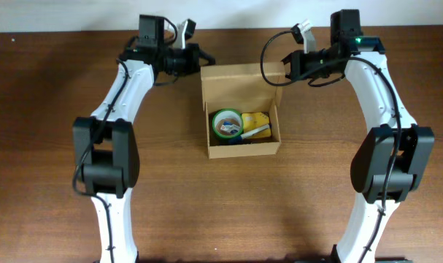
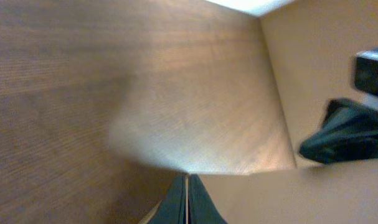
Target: Pack container
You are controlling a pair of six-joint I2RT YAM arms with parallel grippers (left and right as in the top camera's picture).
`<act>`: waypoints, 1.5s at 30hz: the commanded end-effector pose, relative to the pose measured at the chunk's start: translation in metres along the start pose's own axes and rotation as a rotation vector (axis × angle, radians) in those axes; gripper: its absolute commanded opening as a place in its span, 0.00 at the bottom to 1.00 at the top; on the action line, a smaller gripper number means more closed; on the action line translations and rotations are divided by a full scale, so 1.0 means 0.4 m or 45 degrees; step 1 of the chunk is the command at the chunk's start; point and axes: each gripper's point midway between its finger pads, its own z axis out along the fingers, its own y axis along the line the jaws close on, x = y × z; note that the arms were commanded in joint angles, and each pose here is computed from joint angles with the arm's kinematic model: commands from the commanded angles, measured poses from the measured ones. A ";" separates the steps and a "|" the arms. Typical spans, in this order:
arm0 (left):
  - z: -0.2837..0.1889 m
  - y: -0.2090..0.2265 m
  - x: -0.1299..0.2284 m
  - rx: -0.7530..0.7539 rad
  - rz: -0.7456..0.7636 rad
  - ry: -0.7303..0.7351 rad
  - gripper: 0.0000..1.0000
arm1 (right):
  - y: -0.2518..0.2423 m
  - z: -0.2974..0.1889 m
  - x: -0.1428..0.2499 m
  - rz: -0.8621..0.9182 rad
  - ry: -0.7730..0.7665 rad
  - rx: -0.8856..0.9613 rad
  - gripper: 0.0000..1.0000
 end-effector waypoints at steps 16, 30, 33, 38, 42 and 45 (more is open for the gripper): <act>-0.118 -0.204 0.231 -0.522 0.301 0.353 0.02 | 0.105 -0.149 0.188 -0.036 0.345 0.190 0.04; -0.078 -0.108 0.457 -0.681 0.229 0.686 0.02 | 0.126 -0.017 0.312 -0.072 0.561 0.160 0.04; -0.062 -0.087 0.487 -0.663 0.203 0.705 0.02 | 0.088 0.013 0.357 -0.040 0.583 0.155 0.04; -0.062 -0.083 0.492 -0.665 0.200 0.711 0.02 | 0.047 0.057 0.427 -0.016 0.616 0.147 0.04; -0.060 -0.084 0.486 -0.662 0.206 0.700 0.02 | 0.032 0.070 0.453 0.026 0.622 0.154 0.04; -0.071 -0.113 0.451 -0.643 0.249 0.621 0.02 | 0.052 0.053 0.420 0.052 0.598 0.169 0.04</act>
